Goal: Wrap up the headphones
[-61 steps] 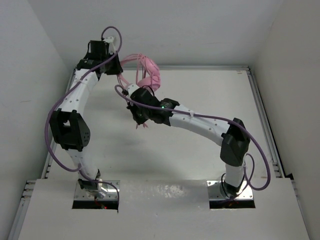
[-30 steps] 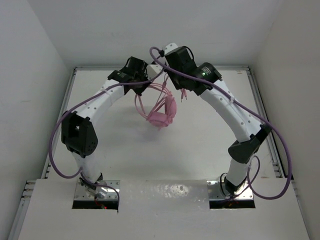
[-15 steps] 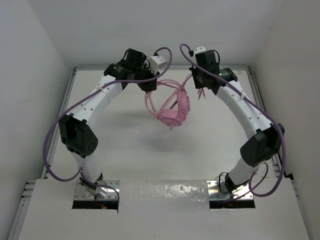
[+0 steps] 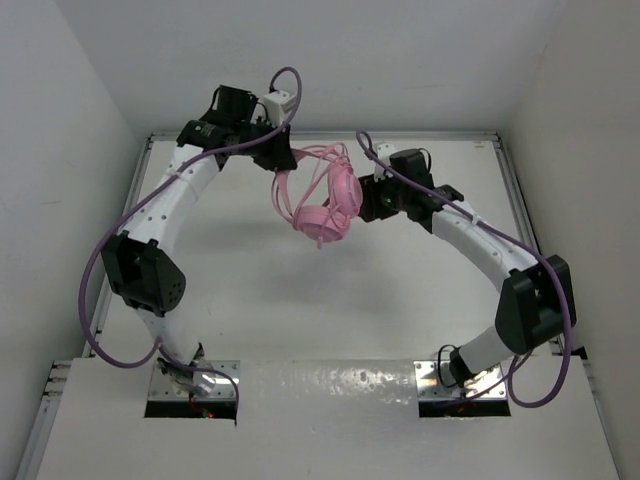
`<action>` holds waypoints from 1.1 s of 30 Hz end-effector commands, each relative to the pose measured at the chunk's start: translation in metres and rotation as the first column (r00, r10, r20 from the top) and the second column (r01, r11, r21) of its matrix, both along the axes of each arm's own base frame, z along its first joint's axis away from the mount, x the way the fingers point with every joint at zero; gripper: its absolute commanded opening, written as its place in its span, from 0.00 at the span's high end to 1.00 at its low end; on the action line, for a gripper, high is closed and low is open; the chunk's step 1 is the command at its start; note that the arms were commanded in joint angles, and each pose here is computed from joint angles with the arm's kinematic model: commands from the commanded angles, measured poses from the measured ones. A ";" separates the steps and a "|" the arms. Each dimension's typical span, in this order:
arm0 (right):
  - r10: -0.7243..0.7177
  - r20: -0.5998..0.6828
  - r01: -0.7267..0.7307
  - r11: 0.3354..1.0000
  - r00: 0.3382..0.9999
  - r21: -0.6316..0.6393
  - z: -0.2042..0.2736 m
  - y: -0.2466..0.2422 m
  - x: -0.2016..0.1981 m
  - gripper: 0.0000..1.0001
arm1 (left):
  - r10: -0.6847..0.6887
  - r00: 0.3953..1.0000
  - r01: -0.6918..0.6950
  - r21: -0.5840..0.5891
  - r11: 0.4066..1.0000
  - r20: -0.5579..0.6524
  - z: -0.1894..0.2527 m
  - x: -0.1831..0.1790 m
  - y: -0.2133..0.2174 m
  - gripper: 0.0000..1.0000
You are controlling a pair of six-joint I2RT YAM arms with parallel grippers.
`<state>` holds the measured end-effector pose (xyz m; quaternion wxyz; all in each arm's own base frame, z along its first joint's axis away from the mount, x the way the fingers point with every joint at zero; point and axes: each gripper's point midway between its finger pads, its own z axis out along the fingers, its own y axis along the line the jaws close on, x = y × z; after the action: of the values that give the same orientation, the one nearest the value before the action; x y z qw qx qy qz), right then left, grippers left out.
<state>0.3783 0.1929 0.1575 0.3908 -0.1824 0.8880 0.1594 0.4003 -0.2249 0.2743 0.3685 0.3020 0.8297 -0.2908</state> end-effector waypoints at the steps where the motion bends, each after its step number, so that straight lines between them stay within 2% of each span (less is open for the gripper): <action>1: 0.072 0.083 -0.085 0.983 0.994 0.161 0.027 0.024 -0.001 0.50 | 0.053 0.992 -0.038 -0.126 0.991 0.117 0.070 -0.003 0.002 1.00; 4: 0.075 0.059 -0.084 0.981 0.995 0.177 0.015 0.024 -0.012 0.43 | 0.179 0.979 -0.166 -0.123 0.978 0.102 0.067 0.013 0.030 1.00; 7: 0.074 0.026 -0.078 0.979 0.997 0.188 0.000 0.021 -0.025 0.37 | 0.348 0.930 -0.339 -0.089 0.937 0.118 0.059 0.033 0.067 1.00; 9: 0.071 0.004 -0.070 0.979 0.997 0.193 -0.007 0.019 -0.032 0.35 | 0.446 0.891 -0.440 -0.081 0.894 0.087 0.049 0.041 0.089 1.00; 13: 0.053 -0.059 -0.041 0.983 0.997 0.180 -0.033 0.010 -0.052 0.33 | 0.617 0.777 -0.616 -0.051 0.786 0.125 0.036 0.056 0.137 1.00; 17: 0.026 -0.075 -0.012 0.983 0.997 0.181 -0.043 0.003 -0.063 0.33 | 0.718 0.686 -0.720 -0.029 0.693 0.119 0.006 0.064 0.177 1.00; 24: 0.015 -0.124 0.005 0.987 0.992 0.159 -0.056 -0.004 -0.078 0.33 | 0.776 0.599 -0.796 0.048 0.603 0.199 -0.025 0.071 0.217 1.00; 31: 0.003 -0.140 0.020 0.986 0.990 0.165 -0.061 -0.005 -0.082 0.33 | 0.791 0.586 -0.810 0.077 0.582 0.176 -0.059 0.064 0.227 1.00; 33: 0.003 -0.145 0.020 0.987 0.989 0.161 -0.062 -0.006 -0.084 0.33 | 0.808 0.564 -0.825 0.080 0.560 0.171 -0.064 0.064 0.240 1.00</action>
<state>0.2890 0.1858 0.0834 0.3173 -0.1408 0.9079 0.2350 0.4414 0.0042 0.1570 0.3904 -0.0455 0.9195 0.0088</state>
